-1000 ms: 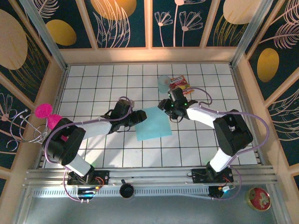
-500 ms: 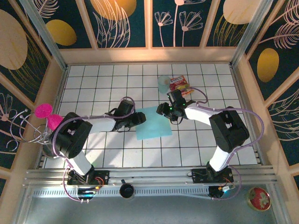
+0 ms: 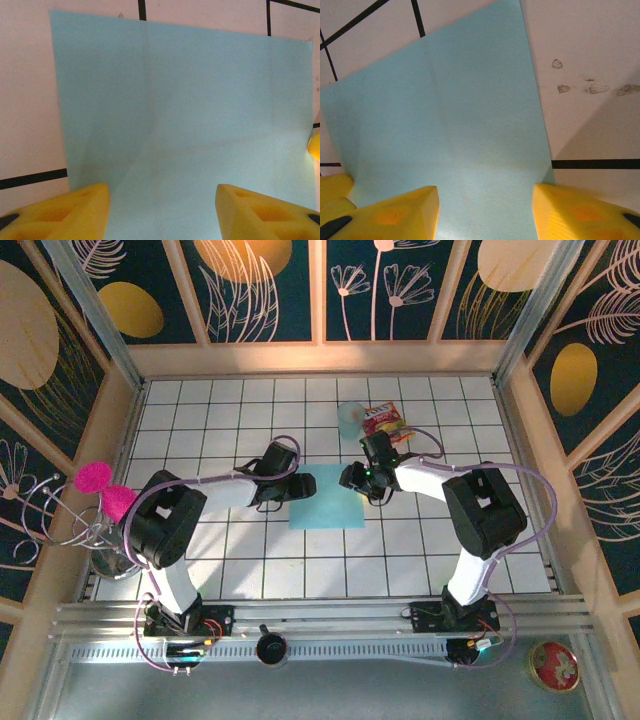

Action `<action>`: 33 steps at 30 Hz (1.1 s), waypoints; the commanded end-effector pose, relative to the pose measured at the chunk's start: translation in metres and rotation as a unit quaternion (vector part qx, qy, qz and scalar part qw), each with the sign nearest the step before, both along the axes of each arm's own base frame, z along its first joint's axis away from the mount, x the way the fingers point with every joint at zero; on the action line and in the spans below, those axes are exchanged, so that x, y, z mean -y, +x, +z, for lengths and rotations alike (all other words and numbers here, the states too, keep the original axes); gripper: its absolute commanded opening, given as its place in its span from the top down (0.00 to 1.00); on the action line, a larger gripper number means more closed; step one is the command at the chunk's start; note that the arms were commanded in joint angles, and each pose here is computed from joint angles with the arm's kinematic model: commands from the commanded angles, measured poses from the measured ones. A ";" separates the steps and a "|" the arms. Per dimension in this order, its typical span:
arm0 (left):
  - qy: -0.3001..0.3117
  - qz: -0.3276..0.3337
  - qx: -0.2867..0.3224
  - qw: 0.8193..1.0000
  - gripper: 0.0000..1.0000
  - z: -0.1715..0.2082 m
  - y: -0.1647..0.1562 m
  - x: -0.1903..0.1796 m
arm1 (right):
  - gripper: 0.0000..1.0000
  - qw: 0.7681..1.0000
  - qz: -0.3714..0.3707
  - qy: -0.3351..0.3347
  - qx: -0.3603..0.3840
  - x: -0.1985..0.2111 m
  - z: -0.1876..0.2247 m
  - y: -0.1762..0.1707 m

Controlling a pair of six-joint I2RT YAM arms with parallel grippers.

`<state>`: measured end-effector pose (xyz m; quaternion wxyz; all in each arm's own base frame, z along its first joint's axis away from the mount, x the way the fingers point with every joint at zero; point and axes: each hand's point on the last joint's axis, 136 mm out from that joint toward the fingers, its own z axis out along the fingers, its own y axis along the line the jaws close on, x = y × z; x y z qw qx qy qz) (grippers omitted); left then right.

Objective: Fold a paper plane with a square sheet of paper (pick it up from the middle)

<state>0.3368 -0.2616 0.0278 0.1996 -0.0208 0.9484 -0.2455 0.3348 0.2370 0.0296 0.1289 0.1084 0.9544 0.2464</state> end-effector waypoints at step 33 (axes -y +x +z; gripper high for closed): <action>-0.074 0.067 -0.040 0.994 0.53 -0.014 -0.020 -0.002 | 0.62 0.999 0.032 0.024 -0.029 -0.014 -0.016 -0.006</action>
